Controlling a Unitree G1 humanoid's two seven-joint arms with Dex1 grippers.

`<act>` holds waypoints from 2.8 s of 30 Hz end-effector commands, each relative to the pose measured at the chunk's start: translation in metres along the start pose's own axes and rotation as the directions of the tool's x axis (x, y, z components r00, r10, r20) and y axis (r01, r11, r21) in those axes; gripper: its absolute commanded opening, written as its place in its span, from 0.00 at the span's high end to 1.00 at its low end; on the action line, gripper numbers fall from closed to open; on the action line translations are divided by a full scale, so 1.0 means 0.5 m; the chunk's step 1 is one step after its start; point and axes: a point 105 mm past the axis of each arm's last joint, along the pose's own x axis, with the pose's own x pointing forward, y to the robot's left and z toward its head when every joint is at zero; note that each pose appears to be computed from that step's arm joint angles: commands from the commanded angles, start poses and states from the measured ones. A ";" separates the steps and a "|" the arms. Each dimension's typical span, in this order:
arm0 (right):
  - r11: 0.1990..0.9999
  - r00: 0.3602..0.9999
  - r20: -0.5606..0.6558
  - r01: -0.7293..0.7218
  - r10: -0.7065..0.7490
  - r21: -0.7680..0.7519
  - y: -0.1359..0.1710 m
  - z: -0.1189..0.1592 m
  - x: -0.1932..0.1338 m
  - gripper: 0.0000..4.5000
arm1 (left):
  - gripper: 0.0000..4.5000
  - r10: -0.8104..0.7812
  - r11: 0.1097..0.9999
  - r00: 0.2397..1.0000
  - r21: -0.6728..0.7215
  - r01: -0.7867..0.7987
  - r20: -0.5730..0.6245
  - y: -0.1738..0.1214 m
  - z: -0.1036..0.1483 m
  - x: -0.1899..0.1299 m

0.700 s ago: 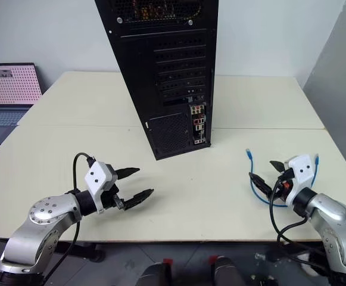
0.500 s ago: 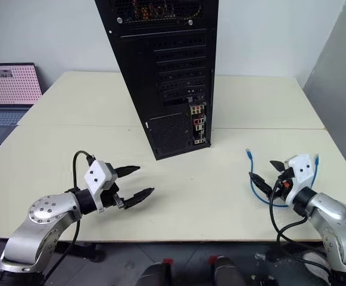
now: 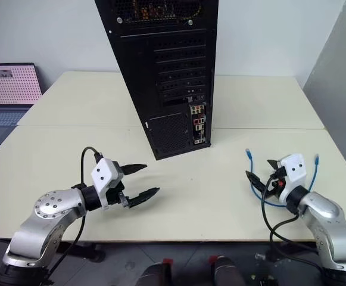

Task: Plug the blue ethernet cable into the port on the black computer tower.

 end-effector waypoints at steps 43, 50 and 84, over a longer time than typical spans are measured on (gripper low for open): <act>0.976 0.984 -0.030 -0.176 0.174 -0.127 0.062 -0.021 0.150 0.98 | 0.00 -0.193 0.979 0.977 0.081 0.185 0.094 0.003 0.047 0.102; 0.799 0.826 -0.102 -0.562 0.554 -0.213 0.179 0.028 0.098 0.98 | 0.00 -0.339 0.936 0.938 0.129 0.329 0.068 -0.012 0.051 0.112; 0.574 0.621 -0.179 -0.779 0.763 -0.252 0.277 0.067 0.064 0.98 | 0.93 -0.505 0.851 0.863 0.171 0.497 -0.002 -0.053 0.035 0.132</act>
